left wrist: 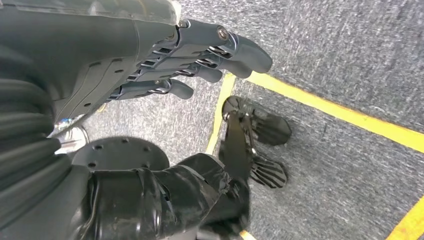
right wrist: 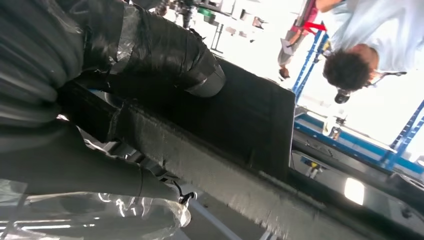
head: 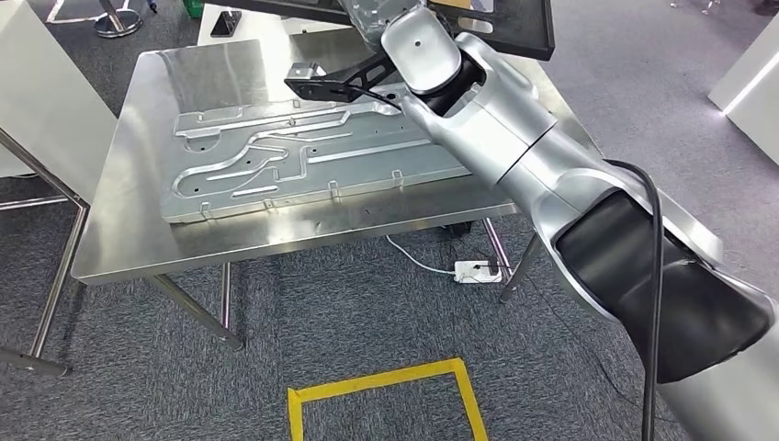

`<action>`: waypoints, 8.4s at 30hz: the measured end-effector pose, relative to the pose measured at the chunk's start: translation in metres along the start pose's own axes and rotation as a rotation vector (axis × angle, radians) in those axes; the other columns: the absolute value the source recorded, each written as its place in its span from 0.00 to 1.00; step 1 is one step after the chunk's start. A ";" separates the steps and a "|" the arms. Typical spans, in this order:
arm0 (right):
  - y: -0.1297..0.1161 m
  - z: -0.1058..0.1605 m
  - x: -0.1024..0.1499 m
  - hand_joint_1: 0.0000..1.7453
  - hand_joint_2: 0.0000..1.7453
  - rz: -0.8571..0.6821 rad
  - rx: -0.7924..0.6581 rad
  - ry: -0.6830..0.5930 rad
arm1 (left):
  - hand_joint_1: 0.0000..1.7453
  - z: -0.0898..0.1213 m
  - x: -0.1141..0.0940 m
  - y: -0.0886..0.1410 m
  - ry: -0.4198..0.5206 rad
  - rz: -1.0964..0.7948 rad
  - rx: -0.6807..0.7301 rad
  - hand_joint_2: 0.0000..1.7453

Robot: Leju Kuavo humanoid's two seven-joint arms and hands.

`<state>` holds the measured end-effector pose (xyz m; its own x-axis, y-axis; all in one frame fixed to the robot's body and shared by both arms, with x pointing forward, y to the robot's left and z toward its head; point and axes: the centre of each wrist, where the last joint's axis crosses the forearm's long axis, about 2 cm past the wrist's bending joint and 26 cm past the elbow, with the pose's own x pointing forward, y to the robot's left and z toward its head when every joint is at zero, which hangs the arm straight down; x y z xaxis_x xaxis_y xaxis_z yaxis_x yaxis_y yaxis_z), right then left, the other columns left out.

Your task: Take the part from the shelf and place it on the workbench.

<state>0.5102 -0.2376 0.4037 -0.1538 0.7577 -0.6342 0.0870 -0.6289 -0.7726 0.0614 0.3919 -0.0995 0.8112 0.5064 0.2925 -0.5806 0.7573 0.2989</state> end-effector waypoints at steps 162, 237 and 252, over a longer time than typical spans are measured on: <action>0.143 0.052 0.195 0.00 0.00 -0.525 0.165 -0.336 | 0.00 -0.002 0.007 0.007 -0.031 0.009 -0.035 0.00; 0.198 0.067 0.162 0.00 0.00 -0.489 0.190 -0.185 | 0.00 0.000 0.001 -0.002 -0.003 -0.013 -0.055 0.00; 0.194 0.065 0.162 0.00 0.00 -0.491 0.173 -0.186 | 0.00 0.001 -0.003 -0.003 0.006 -0.016 -0.057 0.00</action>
<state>0.4378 -0.2484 0.1526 -0.3079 0.9356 -0.1725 -0.1991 -0.2407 -0.9500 0.0605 0.3873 -0.1007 0.8207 0.4964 0.2828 -0.5628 0.7876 0.2509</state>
